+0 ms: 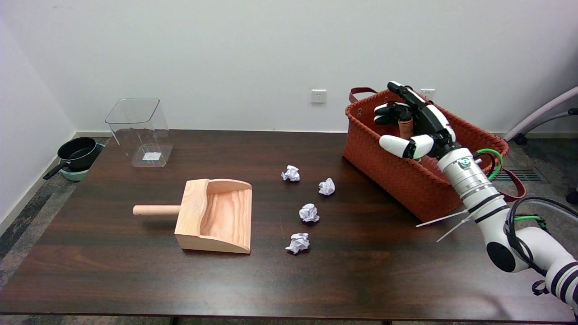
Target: Pick up the broom in the basket.
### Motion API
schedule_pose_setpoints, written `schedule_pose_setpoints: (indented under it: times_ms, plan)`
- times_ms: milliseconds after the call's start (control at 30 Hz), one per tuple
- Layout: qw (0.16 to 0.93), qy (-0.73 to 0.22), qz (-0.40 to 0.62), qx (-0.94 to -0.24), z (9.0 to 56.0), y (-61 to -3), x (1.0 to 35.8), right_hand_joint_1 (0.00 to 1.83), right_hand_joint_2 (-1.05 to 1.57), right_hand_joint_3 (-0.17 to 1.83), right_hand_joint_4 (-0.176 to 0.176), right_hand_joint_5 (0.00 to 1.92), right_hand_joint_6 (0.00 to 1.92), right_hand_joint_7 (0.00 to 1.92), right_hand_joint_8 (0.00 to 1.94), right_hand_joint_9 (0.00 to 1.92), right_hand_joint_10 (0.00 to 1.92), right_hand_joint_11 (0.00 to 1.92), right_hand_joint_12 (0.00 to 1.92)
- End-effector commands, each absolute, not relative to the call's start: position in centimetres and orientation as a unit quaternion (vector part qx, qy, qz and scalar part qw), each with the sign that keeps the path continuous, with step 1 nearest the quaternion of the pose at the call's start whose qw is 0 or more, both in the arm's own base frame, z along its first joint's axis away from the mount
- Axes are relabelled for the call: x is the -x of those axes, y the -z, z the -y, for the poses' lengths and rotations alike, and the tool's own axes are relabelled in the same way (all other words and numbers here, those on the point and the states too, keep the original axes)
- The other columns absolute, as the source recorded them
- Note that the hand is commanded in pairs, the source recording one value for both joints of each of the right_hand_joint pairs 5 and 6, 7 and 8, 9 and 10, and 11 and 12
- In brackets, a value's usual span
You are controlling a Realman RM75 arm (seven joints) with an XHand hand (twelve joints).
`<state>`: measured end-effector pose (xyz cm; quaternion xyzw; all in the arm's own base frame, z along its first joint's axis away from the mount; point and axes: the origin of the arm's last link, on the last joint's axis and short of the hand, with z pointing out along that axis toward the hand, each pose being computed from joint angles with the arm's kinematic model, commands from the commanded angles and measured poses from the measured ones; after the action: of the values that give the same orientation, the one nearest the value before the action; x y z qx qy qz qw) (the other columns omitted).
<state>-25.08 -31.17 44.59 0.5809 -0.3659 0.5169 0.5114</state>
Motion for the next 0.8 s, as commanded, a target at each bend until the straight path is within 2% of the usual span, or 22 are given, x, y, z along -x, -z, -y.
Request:
schedule_pose_setpoints:
  times_ms: [33, 233, 433, 800]
  plan:
    - [0.514, -0.535, 0.363, -0.563, 31.2, -45.6, 25.2, 1.21, 0.01, 0.97, 0.0, 0.22, 0.22, 0.76, 0.76, 0.83, 0.83, 0.66, 0.66]
    - [0.524, -0.534, 0.359, -0.558, 30.9, -46.3, 25.7, 1.22, 0.09, 0.94, 0.0, 0.26, 0.26, 0.78, 0.78, 0.86, 0.86, 0.64, 0.64]
    - [0.53, -0.533, 0.37, -0.546, 30.6, -46.8, 26.8, 1.21, -0.06, 1.04, 0.0, 0.29, 0.29, 0.8, 0.8, 0.85, 0.85, 0.68, 0.68]
    - [0.544, -0.537, 0.372, -0.526, 30.1, -47.8, 27.8, 1.21, -0.1, 1.06, 0.0, 0.3, 0.3, 0.81, 0.81, 0.84, 0.84, 0.75, 0.75]
